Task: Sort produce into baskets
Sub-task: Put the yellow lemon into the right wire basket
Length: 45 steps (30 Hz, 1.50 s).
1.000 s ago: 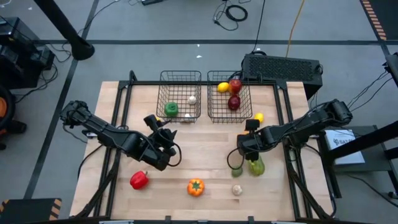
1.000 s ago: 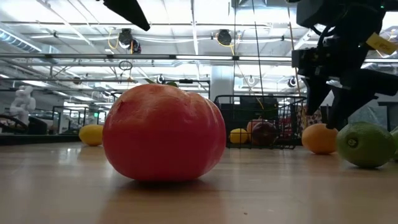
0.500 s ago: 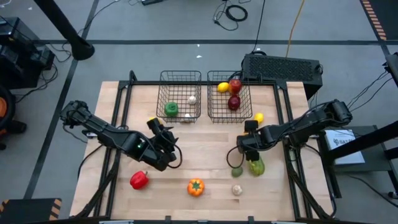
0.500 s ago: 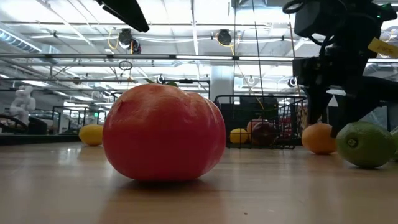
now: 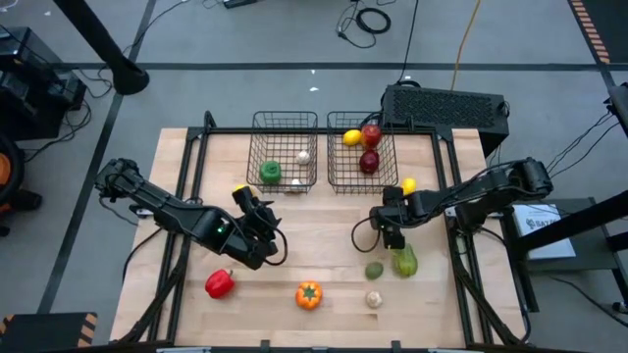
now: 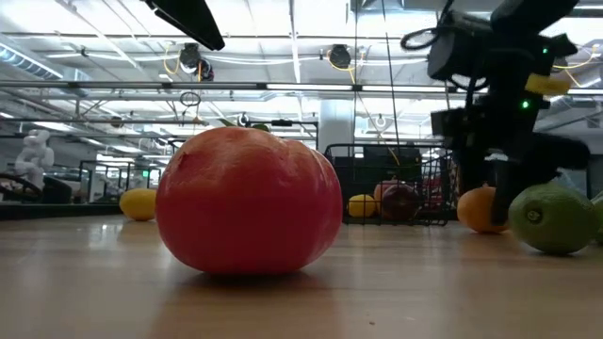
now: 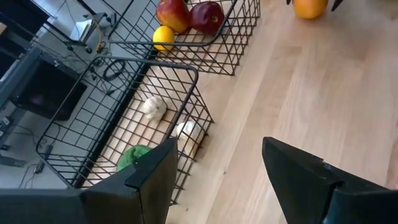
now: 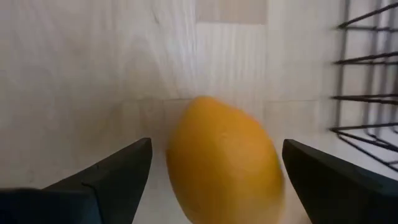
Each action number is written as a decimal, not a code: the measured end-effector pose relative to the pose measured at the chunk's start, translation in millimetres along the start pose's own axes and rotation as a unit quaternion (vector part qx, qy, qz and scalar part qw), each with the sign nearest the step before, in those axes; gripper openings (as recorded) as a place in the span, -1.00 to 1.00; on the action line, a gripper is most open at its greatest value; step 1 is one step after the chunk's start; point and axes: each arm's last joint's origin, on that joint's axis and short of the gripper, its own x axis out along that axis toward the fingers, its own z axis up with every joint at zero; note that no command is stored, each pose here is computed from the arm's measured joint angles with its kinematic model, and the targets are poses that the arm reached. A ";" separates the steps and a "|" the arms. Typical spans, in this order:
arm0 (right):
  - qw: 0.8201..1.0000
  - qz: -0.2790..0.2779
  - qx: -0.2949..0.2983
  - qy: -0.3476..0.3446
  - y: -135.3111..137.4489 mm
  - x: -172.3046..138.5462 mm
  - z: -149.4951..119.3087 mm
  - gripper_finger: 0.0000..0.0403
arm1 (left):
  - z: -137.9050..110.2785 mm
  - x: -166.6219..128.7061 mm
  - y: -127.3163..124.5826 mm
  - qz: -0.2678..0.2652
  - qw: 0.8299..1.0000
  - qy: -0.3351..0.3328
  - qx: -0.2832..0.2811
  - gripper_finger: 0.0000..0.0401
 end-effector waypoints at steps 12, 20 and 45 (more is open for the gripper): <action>1.000 -0.003 0.009 0.028 2.6 12.5 -1.1 0.74 | -0.3 0.0 0.1 -0.001 1.000 0.002 0.005 0.20; 0.999 -0.002 0.023 0.029 1.8 8.9 -2.9 0.37 | -0.3 0.0 0.1 -0.001 1.000 0.002 0.005 0.20; 0.986 0.117 0.019 -0.117 -2.2 -86.2 72.1 0.28 | -0.6 0.0 -0.1 -0.005 1.000 0.005 0.002 0.20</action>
